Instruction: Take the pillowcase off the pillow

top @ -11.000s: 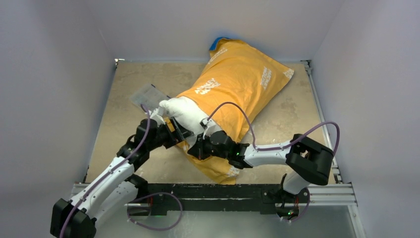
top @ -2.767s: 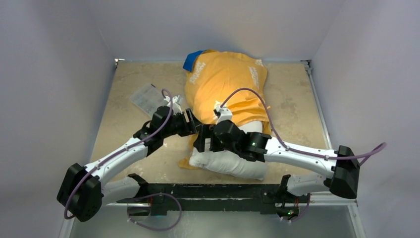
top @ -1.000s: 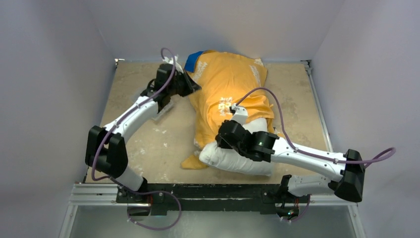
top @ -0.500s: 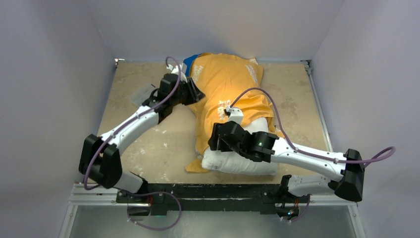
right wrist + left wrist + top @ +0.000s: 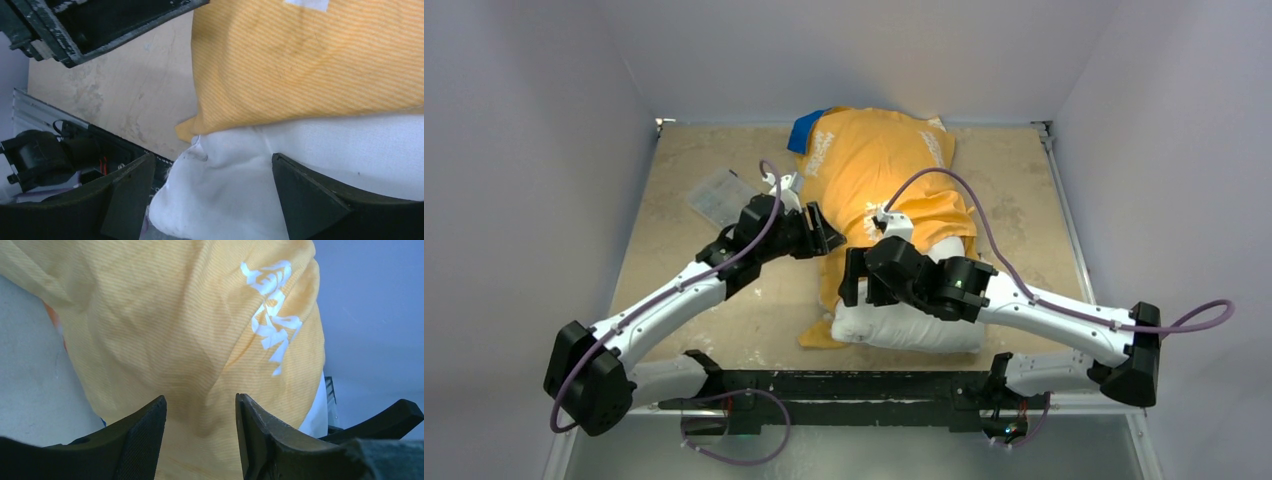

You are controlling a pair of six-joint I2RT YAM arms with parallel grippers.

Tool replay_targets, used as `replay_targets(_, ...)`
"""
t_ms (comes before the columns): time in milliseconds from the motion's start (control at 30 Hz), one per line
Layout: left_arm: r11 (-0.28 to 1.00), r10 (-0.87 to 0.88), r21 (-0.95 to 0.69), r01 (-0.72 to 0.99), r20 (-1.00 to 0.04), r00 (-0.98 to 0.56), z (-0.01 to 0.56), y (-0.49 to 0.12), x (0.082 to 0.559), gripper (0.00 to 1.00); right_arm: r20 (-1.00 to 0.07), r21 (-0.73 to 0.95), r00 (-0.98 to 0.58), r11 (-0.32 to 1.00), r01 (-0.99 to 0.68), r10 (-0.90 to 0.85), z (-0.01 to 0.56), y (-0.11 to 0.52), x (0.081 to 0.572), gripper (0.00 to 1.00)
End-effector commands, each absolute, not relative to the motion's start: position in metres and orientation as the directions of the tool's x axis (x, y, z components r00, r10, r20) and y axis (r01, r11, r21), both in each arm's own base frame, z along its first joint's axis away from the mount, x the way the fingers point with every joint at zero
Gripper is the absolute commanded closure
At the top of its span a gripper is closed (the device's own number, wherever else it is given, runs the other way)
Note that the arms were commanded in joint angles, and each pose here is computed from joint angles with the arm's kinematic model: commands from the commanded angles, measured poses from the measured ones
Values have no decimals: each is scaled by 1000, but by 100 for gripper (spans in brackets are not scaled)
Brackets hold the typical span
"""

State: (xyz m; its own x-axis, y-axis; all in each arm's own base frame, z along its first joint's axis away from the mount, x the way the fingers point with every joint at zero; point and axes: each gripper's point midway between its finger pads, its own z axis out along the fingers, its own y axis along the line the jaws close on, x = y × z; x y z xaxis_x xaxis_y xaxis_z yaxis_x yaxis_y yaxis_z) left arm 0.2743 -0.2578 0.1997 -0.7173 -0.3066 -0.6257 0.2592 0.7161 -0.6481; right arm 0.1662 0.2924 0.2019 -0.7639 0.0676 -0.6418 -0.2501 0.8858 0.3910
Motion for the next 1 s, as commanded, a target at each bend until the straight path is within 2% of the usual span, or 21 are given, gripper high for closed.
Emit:
replay_targets(0,647,-295,-709,280,-572,-766,192,-280,259,48,-635,401,-772,865,-303,24,220,285,153,9)
replay_targets(167,609,-277,-730,311,-563,-779,190,-304,253,48,-616,373,-786,860,-348,-51,205,284,144,8)
replay_targets(267,628,-259,-718,301,-558,-789,176,-308,253,53,-590,320,-801,883,-344,-99,180,281,144,8)
replay_targets(433,656,-260,-700,280,-559,-787,161,-305,257,74,-554,227,-819,920,-320,-149,143,274,146,8)
replay_targets(600,693,-258,-666,276,-587,-767,159,-301,266,100,-522,130,-833,947,-293,-186,111,265,149,11)
replay_targets(633,702,-256,-657,275,-593,-763,158,-300,268,100,-512,109,-837,952,-285,-192,103,263,149,13)
replay_targets(700,722,-252,-636,273,-609,-752,157,-299,274,100,-505,91,-840,956,-280,-198,98,263,150,21)
replay_targets(733,730,-252,-626,273,-618,-744,157,-298,276,100,-506,86,-840,958,-274,-195,97,263,151,30)
replay_targets(867,765,-244,-582,274,-657,-714,160,-296,291,100,-522,79,-836,966,-245,-169,97,262,156,82)
replay_targets(933,785,-235,-559,266,-667,-707,162,-293,298,100,-517,79,-840,968,-239,-165,95,261,155,97)
replay_targets(967,788,-235,-553,270,-676,-698,166,-293,302,100,-513,83,-842,967,-239,-164,95,261,154,100)
